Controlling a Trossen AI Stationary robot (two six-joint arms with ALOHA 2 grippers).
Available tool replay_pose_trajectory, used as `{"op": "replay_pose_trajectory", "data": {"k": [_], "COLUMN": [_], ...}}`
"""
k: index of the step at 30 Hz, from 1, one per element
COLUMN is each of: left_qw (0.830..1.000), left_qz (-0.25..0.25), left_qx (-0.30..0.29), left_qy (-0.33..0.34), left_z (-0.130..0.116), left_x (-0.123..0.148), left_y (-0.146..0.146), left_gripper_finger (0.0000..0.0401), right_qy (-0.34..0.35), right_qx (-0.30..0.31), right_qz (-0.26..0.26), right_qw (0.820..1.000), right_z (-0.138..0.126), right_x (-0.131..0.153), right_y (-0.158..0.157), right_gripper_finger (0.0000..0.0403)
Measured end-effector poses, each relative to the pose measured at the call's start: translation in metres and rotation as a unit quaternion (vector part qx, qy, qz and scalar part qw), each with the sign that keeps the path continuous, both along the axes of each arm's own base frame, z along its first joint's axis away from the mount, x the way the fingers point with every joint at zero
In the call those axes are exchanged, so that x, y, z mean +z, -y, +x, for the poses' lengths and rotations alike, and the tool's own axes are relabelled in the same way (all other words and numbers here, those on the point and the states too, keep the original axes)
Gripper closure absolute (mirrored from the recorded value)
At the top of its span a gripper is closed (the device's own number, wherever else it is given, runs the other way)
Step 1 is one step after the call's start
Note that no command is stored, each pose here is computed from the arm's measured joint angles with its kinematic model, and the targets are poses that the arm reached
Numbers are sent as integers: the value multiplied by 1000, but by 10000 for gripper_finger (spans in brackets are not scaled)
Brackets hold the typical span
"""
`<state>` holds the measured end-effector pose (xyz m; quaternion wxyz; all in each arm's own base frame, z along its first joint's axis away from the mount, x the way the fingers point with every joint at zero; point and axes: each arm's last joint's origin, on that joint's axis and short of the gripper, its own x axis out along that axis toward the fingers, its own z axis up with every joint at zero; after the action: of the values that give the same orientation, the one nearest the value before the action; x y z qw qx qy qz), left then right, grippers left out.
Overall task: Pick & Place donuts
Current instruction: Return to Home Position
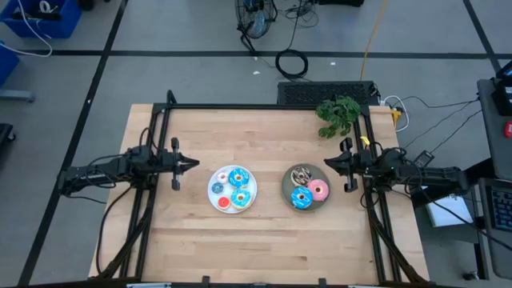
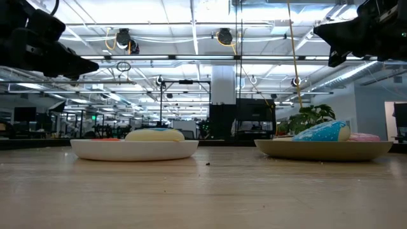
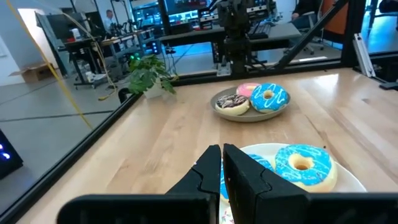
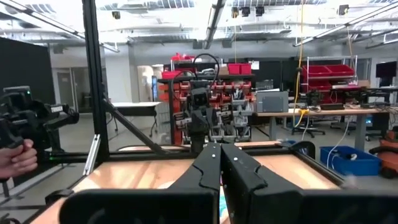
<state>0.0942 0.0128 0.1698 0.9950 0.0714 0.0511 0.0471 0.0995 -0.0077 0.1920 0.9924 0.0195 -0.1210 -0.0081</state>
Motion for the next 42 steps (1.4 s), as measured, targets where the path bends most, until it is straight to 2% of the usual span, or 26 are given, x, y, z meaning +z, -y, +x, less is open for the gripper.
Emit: {"op": "replay_pose_trajectory", "data": {"k": [42], "left_qw": [1000], "left_qz": [3], "left_qx": [12], "left_qy": [13], "left_z": [0], "left_x": [2], "left_y": [-1], "left_gripper_finger": [375], "right_qy": [-5], "right_qx": [3], "right_qz": [3], "right_qw": [1000], "right_z": [0], "right_x": [-1], "right_y": [0], "right_gripper_finger": [403]}}
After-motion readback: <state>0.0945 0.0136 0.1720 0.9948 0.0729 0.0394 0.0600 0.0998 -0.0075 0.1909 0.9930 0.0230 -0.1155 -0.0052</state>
